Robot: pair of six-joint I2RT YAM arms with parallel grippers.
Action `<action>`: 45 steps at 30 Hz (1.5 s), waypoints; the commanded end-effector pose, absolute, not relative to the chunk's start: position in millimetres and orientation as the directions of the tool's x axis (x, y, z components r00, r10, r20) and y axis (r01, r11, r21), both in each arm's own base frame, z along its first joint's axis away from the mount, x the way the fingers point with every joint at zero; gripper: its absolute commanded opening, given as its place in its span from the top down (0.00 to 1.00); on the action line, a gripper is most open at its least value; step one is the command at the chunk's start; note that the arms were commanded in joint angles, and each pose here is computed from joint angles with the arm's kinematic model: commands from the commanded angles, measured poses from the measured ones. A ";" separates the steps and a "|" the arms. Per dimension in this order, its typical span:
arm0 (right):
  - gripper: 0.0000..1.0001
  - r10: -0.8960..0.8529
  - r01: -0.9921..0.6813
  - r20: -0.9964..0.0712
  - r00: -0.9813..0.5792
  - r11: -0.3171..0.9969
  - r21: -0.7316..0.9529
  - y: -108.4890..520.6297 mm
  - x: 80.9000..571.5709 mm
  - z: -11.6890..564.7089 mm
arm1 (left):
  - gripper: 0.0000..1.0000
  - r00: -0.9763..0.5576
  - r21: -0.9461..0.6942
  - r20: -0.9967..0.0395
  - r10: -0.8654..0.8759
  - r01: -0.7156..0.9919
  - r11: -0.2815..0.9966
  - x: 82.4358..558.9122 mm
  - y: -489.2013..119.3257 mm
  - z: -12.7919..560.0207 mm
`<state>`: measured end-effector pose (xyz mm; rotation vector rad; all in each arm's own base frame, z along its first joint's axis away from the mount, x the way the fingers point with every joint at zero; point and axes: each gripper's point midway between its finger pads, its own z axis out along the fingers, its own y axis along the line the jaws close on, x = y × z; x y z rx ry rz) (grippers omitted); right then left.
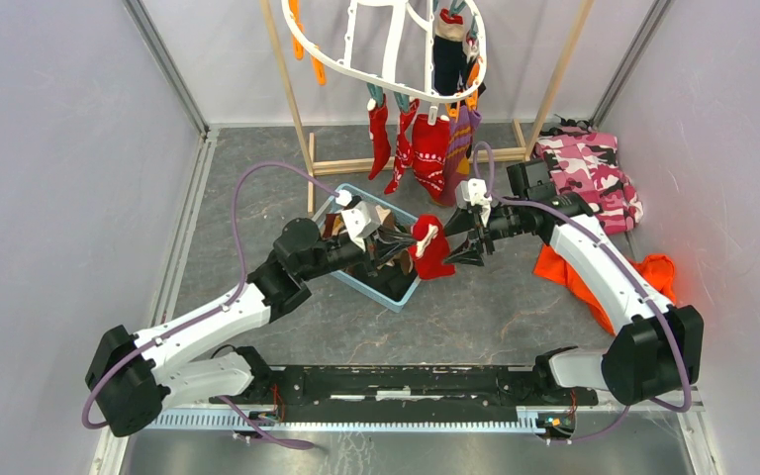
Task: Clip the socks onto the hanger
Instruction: Pick up the sock from the bin.
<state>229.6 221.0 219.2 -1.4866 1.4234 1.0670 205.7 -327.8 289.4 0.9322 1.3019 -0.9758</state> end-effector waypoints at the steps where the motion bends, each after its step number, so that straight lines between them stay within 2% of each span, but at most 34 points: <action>1: 0.35 -0.307 -0.998 -0.951 0.038 -0.051 -0.024 222.4 226.7 225.3 | 0.98 0.020 -0.047 -0.982 -0.188 0.937 0.345 203.2 -323.6 314.5; 11: 0.36 -0.290 -0.999 -0.957 0.025 -0.050 -0.011 223.1 222.1 223.3 | 0.98 -0.068 -0.164 -0.954 -0.291 0.933 0.322 201.3 -324.9 318.6; 19: 0.43 -0.270 -0.999 -0.963 0.001 -0.045 0.012 224.9 220.4 223.2 | 0.98 -0.094 -0.201 -0.940 -0.327 0.929 0.312 199.9 -323.6 322.0; 22: 0.50 -0.264 -0.999 -0.964 -0.011 -0.041 0.023 225.4 220.0 223.1 | 0.98 -0.099 -0.210 -0.937 -0.336 0.925 0.315 200.2 -322.5 322.4; 24: 0.58 -0.262 -0.999 -0.965 -0.017 -0.038 0.028 225.7 220.0 223.7 | 0.98 -0.107 -0.219 -0.935 -0.338 0.924 0.313 200.1 -322.6 321.7; 28: 0.80 -0.259 -0.999 -0.965 -0.032 -0.028 0.040 226.4 222.0 224.8 | 0.98 -0.124 -0.236 -0.933 -0.339 0.919 0.315 200.5 -322.2 319.1; 32: 0.96 -0.258 -0.999 -0.965 -0.039 -0.025 0.047 226.6 222.7 226.5 | 0.98 -0.135 -0.252 -0.932 -0.335 0.908 0.334 202.9 -320.0 314.0; 34: 1.00 -0.258 -0.999 -0.965 -0.040 -0.025 0.048 226.8 222.6 226.7 | 0.98 -0.137 -0.258 -0.932 -0.336 0.902 0.348 204.5 -318.2 312.3; 45: 1.00 -0.244 -0.998 -0.969 -0.041 -0.042 0.053 227.7 219.0 229.4 | 0.97 -0.193 -0.325 -0.934 -0.299 0.806 0.494 227.2 -305.1 285.9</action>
